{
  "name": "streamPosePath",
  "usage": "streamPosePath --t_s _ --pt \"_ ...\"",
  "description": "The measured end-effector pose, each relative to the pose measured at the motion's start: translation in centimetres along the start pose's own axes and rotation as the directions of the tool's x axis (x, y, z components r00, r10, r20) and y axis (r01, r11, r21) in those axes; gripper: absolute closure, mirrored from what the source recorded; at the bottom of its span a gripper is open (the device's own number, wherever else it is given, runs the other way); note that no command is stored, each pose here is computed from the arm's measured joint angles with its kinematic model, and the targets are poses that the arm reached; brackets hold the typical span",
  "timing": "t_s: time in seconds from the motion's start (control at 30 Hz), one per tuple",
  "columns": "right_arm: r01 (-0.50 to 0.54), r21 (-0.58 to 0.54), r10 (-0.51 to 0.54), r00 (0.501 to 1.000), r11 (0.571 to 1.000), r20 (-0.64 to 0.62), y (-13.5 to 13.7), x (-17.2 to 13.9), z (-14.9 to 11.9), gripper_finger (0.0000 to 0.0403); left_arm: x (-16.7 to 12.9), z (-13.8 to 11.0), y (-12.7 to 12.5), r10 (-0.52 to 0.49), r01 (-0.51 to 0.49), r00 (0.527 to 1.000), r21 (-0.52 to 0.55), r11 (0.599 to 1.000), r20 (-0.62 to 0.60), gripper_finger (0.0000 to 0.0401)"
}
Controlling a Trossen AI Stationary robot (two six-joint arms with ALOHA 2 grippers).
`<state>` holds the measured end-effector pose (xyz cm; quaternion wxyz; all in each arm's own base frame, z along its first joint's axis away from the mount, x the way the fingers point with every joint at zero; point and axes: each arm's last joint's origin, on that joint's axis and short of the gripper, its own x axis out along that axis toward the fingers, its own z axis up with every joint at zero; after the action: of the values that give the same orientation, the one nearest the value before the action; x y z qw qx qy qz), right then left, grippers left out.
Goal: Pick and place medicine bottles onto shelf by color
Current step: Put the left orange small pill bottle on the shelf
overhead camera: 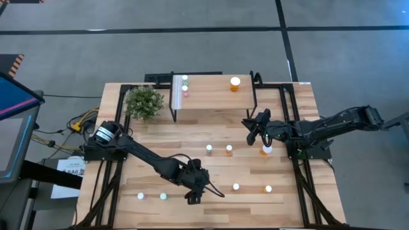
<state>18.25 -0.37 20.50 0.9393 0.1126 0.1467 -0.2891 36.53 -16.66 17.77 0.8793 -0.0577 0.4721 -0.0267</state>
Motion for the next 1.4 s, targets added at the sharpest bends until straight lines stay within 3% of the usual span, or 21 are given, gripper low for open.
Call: streamPosePath --t_s 0.17,0.63,0.97,1.13,1.4 --pt "0.000 0.001 0.000 1.000 1.000 0.001 0.0 0.0 0.0 0.0327 0.0 0.0 0.0 0.011 -0.011 1.000 0.001 1.000 -0.001 0.0130" --pt "0.000 0.000 0.000 1.000 1.000 0.000 0.0 0.0 0.0 0.0327 0.0 -0.2 0.1 0.004 -0.004 1.000 0.001 1.000 -0.020 0.0264" --pt "0.000 0.000 0.000 1.000 1.000 0.000 0.0 0.0 0.0 0.0327 -0.5 0.6 1.5 -0.016 0.015 0.999 -0.043 0.999 -0.033 0.0305" --pt "0.000 -0.001 0.000 1.000 1.000 -0.001 0.0 0.0 0.0 0.0327 -3.3 1.5 3.1 0.018 -0.021 0.999 -0.074 0.997 -0.038 0.0299" --pt "0.000 0.000 0.000 1.000 1.000 0.000 0.0 0.0 0.0 0.0327 -11.8 4.3 8.2 0.187 -0.177 0.981 -0.145 0.973 0.056 0.0298"
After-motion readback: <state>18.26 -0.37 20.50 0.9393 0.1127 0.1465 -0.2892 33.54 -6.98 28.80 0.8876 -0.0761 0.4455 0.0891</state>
